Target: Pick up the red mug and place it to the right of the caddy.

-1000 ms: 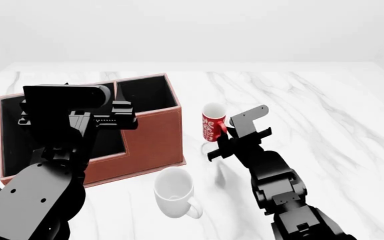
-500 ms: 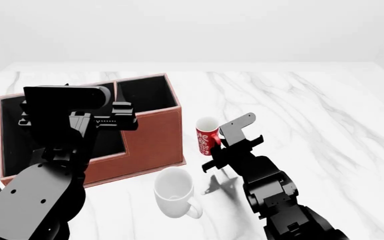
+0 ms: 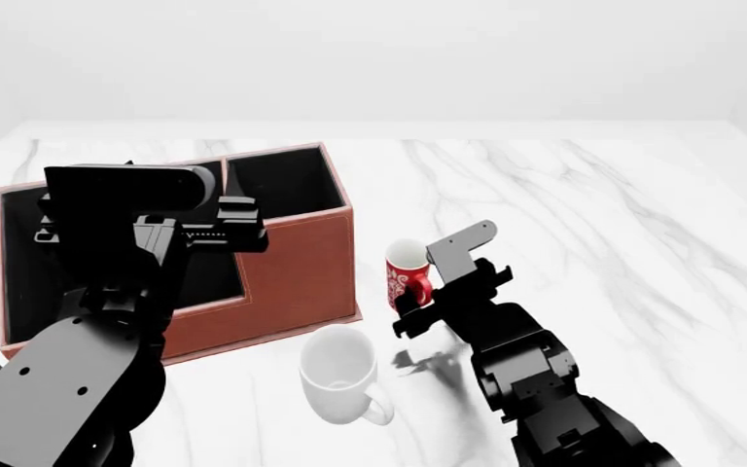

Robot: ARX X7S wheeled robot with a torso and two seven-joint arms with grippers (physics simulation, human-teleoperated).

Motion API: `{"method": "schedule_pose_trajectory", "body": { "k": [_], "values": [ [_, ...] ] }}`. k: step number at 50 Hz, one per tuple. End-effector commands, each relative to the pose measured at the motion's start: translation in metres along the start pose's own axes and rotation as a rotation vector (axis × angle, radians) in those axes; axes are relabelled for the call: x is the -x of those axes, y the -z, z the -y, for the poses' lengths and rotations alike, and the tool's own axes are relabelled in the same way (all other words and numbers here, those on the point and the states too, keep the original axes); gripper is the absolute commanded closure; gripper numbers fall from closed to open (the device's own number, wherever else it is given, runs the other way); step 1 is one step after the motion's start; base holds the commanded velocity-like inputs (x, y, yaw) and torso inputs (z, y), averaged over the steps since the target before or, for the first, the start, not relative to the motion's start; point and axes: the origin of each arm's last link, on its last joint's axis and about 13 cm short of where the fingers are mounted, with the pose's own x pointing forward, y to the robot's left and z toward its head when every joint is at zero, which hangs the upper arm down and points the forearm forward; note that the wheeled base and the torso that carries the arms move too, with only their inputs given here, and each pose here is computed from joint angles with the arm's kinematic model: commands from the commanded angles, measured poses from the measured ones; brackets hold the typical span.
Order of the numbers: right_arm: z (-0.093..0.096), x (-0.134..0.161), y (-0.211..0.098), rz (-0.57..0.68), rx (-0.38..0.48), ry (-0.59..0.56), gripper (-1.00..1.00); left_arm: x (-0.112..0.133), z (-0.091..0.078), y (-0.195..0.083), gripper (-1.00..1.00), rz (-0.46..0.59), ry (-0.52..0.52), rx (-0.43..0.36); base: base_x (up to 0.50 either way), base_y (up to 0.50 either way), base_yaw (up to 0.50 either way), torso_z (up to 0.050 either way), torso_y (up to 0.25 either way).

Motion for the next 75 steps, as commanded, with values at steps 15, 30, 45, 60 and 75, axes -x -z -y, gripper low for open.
{"method": "schedule_pose_trajectory", "body": {
  "k": [15,30,45,60,75],
  "values": [
    [0.009,0.007,0.007,-0.008,0.017,0.005,-1.0,0.0,0.0,0.001,-1.0,-0.002,-0.003,0.0,0.0,0.0,0.0,0.0,0.0],
    [0.016,0.092,0.014,0.058,-0.048,-0.079,-1.0,0.0,0.0,0.002,-1.0,-0.005,-0.004,-0.002,0.0,0.0,0.0,0.0,0.0],
    [0.04,0.157,-0.049,0.577,-0.213,0.145,-1.0,-0.001,-0.001,0.0,-1.0,-0.003,-0.003,-0.003,0.0,0.0,0.0,0.0,0.0],
    [0.034,0.179,-0.068,0.695,-0.252,0.131,-1.0,-0.001,0.0,-0.002,-1.0,0.002,-0.001,-0.001,0.0,0.0,0.0,0.0,0.0],
    [0.03,0.174,-0.064,0.688,-0.229,0.111,-1.0,-0.001,-0.001,0.0,-1.0,-0.001,-0.004,-0.001,0.0,0.0,0.0,0.0,0.0]
  ]
}}
